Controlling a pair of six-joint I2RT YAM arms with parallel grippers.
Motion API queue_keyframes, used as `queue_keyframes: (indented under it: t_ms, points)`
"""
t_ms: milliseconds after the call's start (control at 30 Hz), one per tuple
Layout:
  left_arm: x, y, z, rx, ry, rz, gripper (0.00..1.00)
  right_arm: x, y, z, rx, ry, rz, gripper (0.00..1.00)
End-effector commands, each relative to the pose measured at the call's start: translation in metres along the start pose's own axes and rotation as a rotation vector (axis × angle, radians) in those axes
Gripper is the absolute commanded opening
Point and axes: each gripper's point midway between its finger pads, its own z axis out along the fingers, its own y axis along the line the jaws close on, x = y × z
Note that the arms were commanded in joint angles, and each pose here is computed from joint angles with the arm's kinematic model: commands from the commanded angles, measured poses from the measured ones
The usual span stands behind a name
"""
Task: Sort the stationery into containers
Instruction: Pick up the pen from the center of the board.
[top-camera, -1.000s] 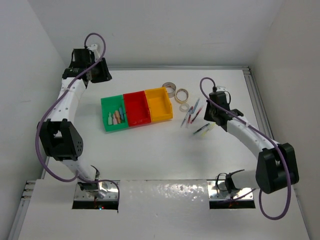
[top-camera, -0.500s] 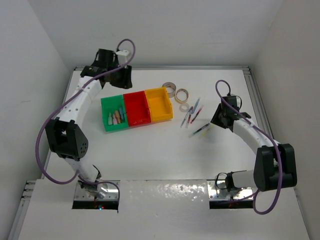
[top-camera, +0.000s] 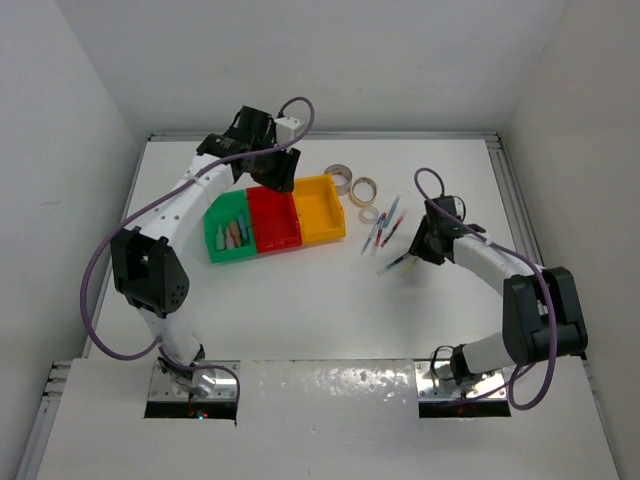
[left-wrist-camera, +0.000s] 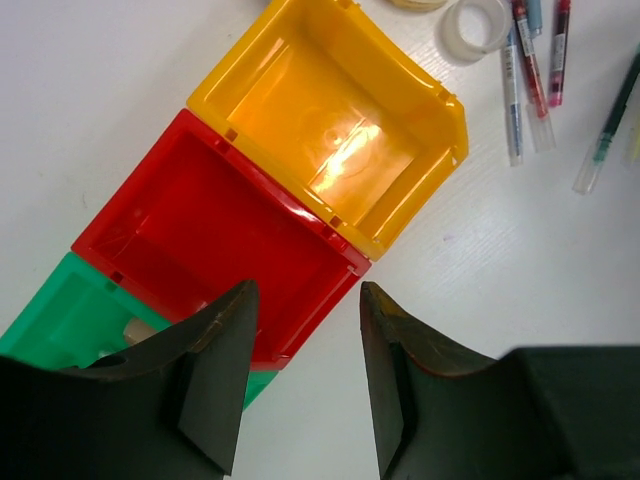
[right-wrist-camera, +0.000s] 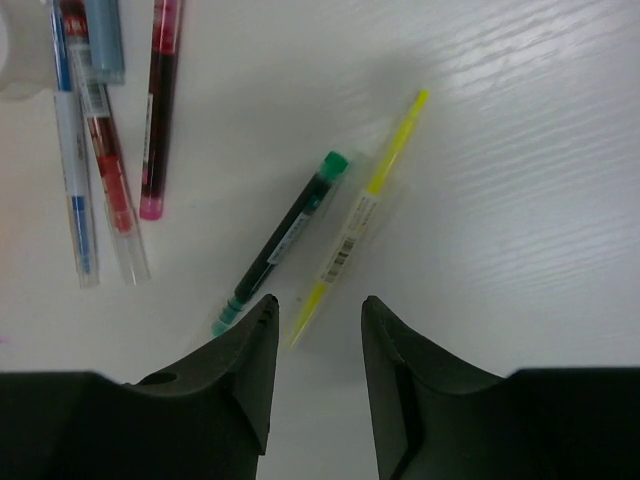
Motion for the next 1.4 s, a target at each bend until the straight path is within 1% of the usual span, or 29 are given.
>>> queue_keyframes:
  t_ms: [0, 133, 333, 467, 700, 833, 1067, 1200, 1233, 1367]
  points:
    - [-0.009, 0.008, -0.009, -0.038, -0.029, 0.016, 0.43, 0.011, 0.006, 0.004, 0.019, 0.020, 0.009, 0.39]
    - [-0.007, 0.014, -0.010, -0.046, -0.029, 0.004, 0.43, 0.021, 0.001, 0.008, 0.051, 0.037, 0.046, 0.37]
    - [-0.006, 0.019, -0.012, -0.050, -0.036, -0.014, 0.43, 0.018, 0.004, 0.015, 0.046, 0.020, 0.082, 0.34]
    - [-0.007, 0.022, -0.014, -0.056, -0.042, -0.023, 0.44, 0.020, 0.011, 0.021, 0.015, 0.036, 0.067, 0.32]
    - [-0.008, 0.027, -0.018, -0.063, -0.053, -0.030, 0.44, 0.024, -0.005, 0.027, 0.104, 0.032, 0.062, 0.28]
    - [-0.009, 0.031, -0.021, -0.066, -0.062, -0.041, 0.44, 0.026, -0.009, 0.031, 0.107, 0.025, 0.053, 0.27]
    - [-0.010, 0.035, -0.026, -0.063, -0.076, -0.051, 0.44, 0.032, -0.015, 0.034, 0.139, 0.041, 0.036, 0.23]
    - [-0.010, 0.037, -0.027, -0.062, -0.079, -0.055, 0.44, 0.034, -0.017, 0.034, 0.145, 0.038, 0.035, 0.18]
    - [-0.010, 0.038, -0.028, -0.066, -0.079, -0.059, 0.44, 0.034, -0.018, 0.034, 0.146, 0.042, 0.035, 0.15]
    - [-0.009, 0.038, -0.028, -0.065, -0.079, -0.060, 0.45, 0.033, -0.016, 0.032, 0.139, 0.040, 0.026, 0.05]
